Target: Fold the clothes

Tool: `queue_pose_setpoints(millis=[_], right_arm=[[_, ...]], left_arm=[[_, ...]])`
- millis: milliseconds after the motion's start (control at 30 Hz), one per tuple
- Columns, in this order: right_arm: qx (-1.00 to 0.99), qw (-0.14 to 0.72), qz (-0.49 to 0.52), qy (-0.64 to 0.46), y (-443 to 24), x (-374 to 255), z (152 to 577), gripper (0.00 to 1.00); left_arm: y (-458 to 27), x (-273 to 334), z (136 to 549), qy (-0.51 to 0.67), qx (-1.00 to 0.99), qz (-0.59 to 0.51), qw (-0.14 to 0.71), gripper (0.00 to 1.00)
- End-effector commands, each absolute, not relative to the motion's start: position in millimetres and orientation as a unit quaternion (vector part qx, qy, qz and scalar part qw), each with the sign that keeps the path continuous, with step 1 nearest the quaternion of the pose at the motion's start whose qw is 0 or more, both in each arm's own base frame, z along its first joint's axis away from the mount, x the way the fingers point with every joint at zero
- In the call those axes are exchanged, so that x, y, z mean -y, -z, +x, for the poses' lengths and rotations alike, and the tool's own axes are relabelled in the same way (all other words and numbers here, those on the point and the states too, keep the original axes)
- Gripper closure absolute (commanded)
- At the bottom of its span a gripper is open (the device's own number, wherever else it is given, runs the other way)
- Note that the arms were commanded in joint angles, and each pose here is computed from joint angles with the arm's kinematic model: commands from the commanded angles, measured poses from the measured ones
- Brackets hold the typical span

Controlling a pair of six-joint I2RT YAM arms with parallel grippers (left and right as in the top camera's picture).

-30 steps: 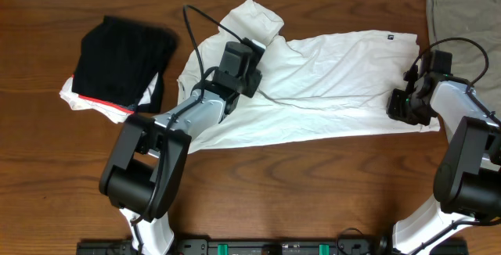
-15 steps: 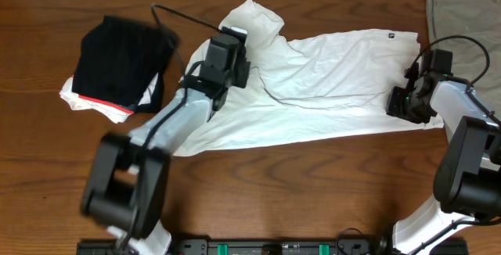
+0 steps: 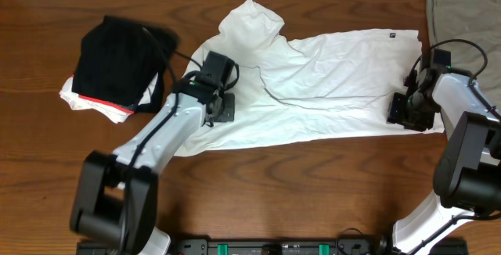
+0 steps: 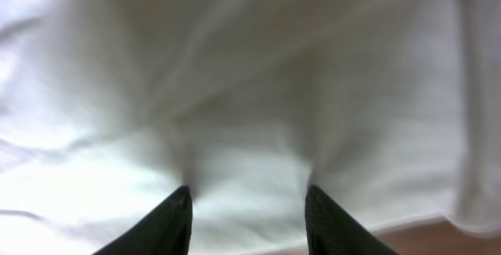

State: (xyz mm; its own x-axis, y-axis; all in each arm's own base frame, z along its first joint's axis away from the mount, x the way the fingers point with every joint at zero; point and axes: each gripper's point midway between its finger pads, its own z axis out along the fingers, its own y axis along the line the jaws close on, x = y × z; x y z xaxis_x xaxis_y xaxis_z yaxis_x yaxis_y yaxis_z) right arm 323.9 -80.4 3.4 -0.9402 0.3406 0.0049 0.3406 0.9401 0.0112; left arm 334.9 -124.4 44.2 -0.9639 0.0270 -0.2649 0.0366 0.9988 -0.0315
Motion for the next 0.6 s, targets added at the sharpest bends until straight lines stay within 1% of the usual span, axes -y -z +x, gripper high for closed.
queue_pose_setpoints(millis=[0,233,367,567], right_arm=[[0.983,-0.006,-0.181,-0.041,-10.8,96.9,330.0,0.54],[0.979,0.001,-0.189,-0.081,-12.0,109.9,324.2,0.54],[0.976,0.000,-0.199,-0.092,-12.2,115.7,323.1,0.54],[0.972,0.000,-0.214,-0.092,-10.0,125.5,318.9,0.56]], left_arm=[[-19.8,117.4,322.1,-0.002,-0.996,-0.004,0.093,0.76],[8.2,109.9,309.8,-0.024,-0.999,-0.006,0.045,0.76],[10.5,88.7,306.4,-0.065,-0.996,-0.040,0.037,0.76],[10.2,65.3,299.6,-0.080,-0.995,-0.067,0.012,0.76]])
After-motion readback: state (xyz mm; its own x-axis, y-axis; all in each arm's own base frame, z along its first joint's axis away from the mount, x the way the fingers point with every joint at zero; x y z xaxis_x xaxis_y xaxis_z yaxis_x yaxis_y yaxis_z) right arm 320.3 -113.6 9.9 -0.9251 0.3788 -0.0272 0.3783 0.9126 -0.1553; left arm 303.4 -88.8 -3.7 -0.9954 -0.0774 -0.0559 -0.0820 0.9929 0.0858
